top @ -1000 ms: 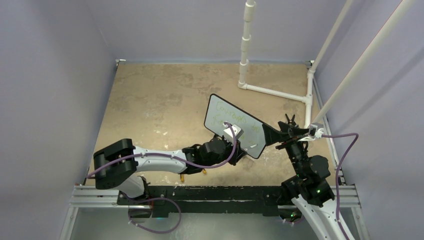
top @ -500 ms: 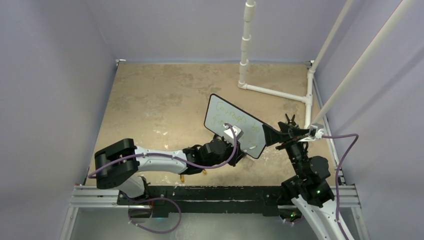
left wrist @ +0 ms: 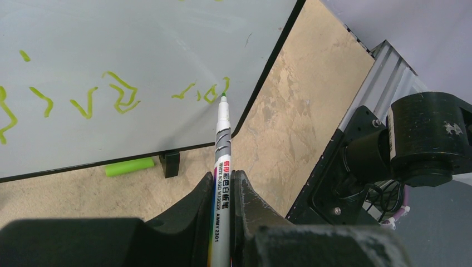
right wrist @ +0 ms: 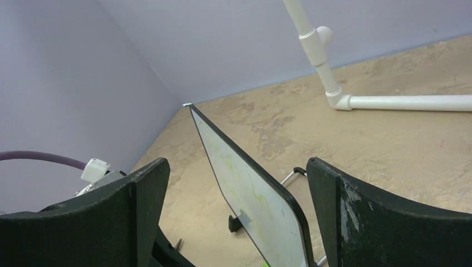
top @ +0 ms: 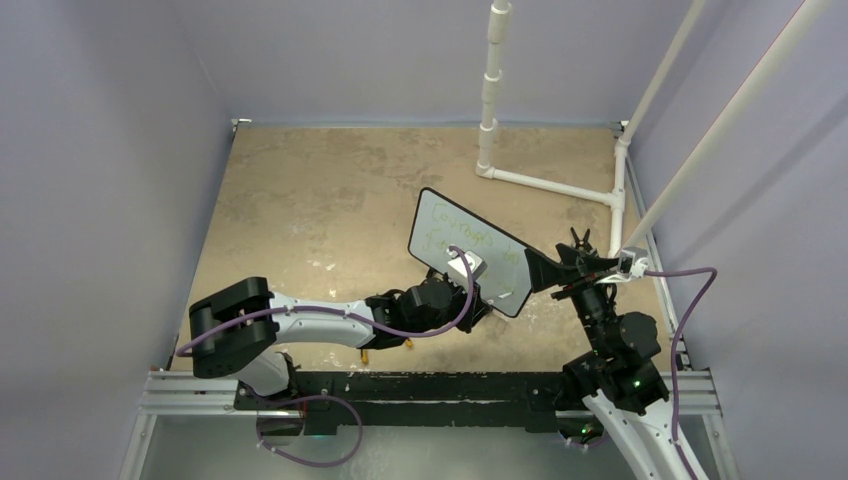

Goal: Write a sentence on the whiteboard

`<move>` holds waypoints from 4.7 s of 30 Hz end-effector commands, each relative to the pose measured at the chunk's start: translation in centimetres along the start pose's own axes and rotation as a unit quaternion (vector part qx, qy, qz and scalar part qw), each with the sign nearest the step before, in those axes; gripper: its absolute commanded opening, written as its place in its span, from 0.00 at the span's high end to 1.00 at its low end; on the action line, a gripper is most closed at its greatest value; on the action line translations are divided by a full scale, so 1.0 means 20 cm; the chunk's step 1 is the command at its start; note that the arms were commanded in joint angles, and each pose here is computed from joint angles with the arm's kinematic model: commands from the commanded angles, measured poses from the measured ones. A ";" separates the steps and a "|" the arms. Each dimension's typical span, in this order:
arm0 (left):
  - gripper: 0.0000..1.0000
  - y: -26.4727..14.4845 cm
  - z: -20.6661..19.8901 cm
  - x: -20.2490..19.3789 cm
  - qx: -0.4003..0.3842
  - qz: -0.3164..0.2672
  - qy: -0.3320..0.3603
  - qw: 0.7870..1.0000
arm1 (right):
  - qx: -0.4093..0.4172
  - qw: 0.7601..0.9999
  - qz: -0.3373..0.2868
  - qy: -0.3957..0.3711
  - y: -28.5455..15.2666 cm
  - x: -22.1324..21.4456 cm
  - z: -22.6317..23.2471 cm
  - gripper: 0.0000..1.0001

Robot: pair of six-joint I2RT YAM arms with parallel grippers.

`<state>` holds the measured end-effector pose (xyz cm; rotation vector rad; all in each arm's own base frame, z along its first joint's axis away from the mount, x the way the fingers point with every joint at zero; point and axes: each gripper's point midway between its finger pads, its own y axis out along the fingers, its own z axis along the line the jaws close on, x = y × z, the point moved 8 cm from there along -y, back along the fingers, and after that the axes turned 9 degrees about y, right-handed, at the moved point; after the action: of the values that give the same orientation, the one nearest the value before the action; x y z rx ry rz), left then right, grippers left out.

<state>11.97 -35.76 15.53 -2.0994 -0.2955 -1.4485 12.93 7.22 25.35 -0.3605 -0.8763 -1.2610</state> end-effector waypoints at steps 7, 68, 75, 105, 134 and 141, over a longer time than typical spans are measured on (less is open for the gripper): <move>1.00 0.01 -0.05 0.13 -0.017 -0.048 -0.005 0.999 | 0.004 1.000 -0.007 0.003 0.00 0.01 0.01 0.05; 1.00 0.04 -0.06 0.13 -0.024 -0.048 0.001 0.999 | 0.003 1.000 -0.006 0.003 0.00 0.00 0.00 0.05; 1.00 0.05 -0.08 0.17 -0.028 -0.060 0.005 0.998 | 0.002 1.000 -0.006 0.003 0.00 0.00 0.00 0.05; 1.00 -0.06 -0.07 0.11 -0.043 -0.036 0.003 0.998 | 0.002 1.000 -0.008 0.004 0.00 0.01 0.00 0.04; 1.00 0.01 -0.14 0.02 -0.019 -0.019 0.008 1.000 | 0.004 1.000 -0.009 0.003 0.00 0.01 0.01 0.04; 1.00 0.05 -0.16 0.03 -0.025 -0.024 0.015 0.999 | 0.004 1.000 -0.008 0.003 0.00 0.01 0.01 0.04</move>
<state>9.92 -36.86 14.53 -2.0821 -0.2295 -1.4807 12.97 7.24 25.22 -0.3628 -0.8737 -1.2596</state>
